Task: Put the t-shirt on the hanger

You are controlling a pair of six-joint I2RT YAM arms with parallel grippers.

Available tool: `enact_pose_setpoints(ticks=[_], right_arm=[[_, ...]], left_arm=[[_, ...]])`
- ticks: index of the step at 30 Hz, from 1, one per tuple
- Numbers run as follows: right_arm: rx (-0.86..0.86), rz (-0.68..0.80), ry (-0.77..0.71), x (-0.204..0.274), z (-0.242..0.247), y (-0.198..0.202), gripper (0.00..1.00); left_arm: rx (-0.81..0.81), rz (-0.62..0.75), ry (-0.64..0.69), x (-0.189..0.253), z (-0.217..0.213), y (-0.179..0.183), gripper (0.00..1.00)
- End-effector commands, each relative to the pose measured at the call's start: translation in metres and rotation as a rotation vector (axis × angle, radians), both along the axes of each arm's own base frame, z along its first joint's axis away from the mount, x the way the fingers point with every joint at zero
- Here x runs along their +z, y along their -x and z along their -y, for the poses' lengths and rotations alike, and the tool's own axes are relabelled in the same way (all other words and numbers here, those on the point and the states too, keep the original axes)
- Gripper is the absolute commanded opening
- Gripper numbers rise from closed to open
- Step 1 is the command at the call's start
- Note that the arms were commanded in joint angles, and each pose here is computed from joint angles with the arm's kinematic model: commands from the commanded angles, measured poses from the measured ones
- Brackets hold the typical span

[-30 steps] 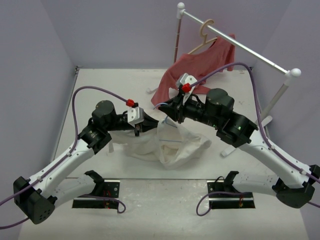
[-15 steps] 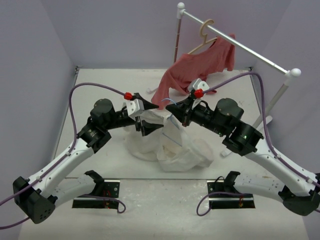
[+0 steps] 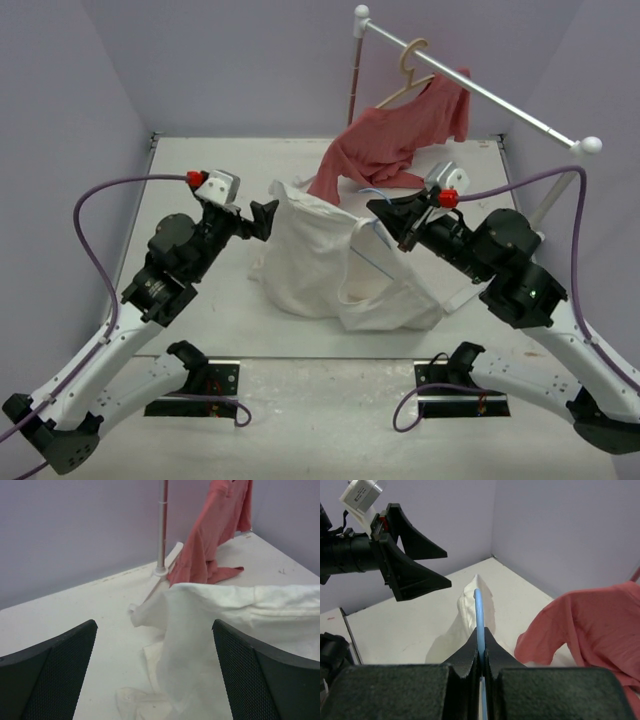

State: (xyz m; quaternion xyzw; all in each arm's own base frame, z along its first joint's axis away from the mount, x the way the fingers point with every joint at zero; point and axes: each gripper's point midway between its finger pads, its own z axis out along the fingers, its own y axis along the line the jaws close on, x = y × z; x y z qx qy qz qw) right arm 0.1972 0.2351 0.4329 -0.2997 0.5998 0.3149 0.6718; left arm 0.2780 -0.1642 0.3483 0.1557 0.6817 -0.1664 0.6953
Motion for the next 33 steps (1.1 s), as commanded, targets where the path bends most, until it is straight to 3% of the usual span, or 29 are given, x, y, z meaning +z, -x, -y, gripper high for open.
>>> enact_pose_setpoints(ticks=[1, 9, 16, 18, 21, 22, 23, 24, 29, 33], right_arm=[[0.032, 0.087, -0.056, 0.042, 0.016, 0.017, 0.0], [0.104, 0.128, -0.007, 0.054, 0.045, 0.055, 0.0], [0.198, 0.184, 0.001, 0.066, 0.053, 0.088, 0.0], [0.19, 0.189, -0.01, 0.069, 0.057, 0.09, 0.0], [0.164, 0.182, -0.007, 0.068, 0.059, 0.086, 0.0], [0.157, 0.184, -0.007, 0.069, 0.06, 0.085, 0.0], [0.134, 0.176, -0.004, 0.068, 0.061, 0.08, 0.0], [0.107, 0.169, -0.003, 0.067, 0.063, 0.075, 0.0], [-0.125, 0.096, -0.034, 0.064, 0.08, 0.035, 0.0], [-0.235, 0.094, -0.094, 0.073, 0.094, 0.022, 0.0]], left_arm=[[-0.027, 0.061, -0.007, 0.018, 0.0, 0.004, 1.0], [-0.454, 0.191, -0.227, 0.011, 0.049, 0.043, 1.0], [-0.594, 0.243, -0.292, 0.006, 0.076, 0.039, 0.97], [-0.654, 0.247, -0.303, 0.006, 0.083, 0.042, 0.84], [-0.729, 0.209, -0.311, -0.001, 0.093, 0.045, 0.57], [-0.732, 0.206, -0.313, -0.002, 0.093, 0.045, 0.41], [-0.717, 0.198, -0.316, -0.005, 0.092, 0.042, 0.13], [-0.702, 0.196, -0.318, -0.006, 0.09, 0.04, 0.0], [-0.525, 0.214, -0.289, 0.008, 0.067, 0.028, 0.0], [-0.117, 0.146, -0.22, 0.01, 0.013, -0.011, 0.0]])
